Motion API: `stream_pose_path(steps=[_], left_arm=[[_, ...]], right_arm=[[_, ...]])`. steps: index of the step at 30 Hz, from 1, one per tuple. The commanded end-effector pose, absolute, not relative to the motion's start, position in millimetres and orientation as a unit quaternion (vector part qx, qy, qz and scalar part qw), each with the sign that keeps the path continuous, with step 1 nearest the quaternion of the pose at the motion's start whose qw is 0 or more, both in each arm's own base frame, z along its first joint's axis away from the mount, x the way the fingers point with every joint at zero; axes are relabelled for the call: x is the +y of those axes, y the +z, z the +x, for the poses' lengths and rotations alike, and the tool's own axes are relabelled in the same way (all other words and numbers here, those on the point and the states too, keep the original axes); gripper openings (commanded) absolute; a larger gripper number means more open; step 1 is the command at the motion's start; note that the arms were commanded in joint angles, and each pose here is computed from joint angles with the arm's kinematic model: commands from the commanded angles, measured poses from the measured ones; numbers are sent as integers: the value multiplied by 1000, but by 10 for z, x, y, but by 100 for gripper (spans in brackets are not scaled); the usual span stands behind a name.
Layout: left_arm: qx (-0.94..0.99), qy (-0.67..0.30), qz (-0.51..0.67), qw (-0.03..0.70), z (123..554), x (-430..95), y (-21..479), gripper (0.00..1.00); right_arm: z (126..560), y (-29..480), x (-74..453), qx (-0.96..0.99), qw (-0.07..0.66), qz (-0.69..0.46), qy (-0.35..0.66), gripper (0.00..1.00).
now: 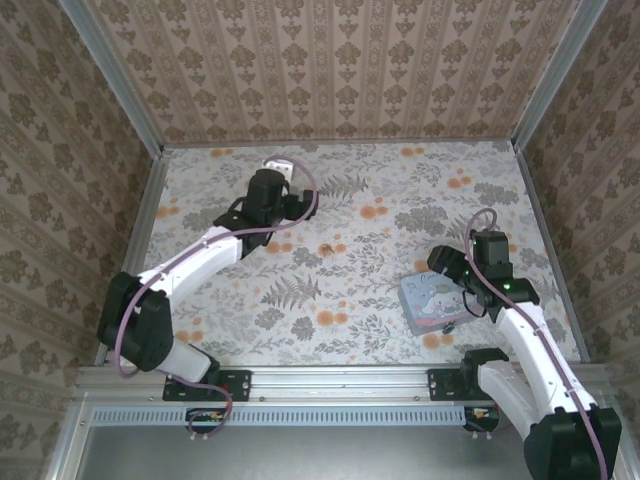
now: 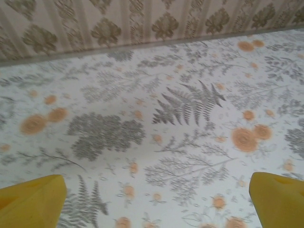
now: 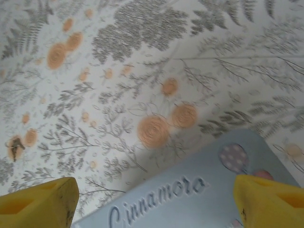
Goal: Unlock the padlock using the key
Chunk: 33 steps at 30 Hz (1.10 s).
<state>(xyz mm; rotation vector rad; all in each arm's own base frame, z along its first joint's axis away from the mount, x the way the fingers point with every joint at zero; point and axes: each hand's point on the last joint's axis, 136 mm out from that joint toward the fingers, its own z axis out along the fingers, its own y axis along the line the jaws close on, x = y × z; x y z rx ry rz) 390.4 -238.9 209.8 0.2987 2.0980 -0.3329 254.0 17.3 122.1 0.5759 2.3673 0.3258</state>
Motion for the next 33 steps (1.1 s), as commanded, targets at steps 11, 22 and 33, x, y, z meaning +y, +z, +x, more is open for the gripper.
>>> stream_pose_path(steps=[11, 22, 33], left_arm=[[904, -304, 158, 257, 2845, -3509, 1635, 100], [894, -392, 164, 145, 2090, -4221, 1468, 100], [886, -434, 150, 67, 1728, -4712, 1321, 100]], right_arm=[[2383, 1027, -415, 895, 306, 325, 22, 93], [2531, 764, -367, 881, 281, 364, 112, 92], [2554, 705, -306, 873, 285, 371, 139, 90]])
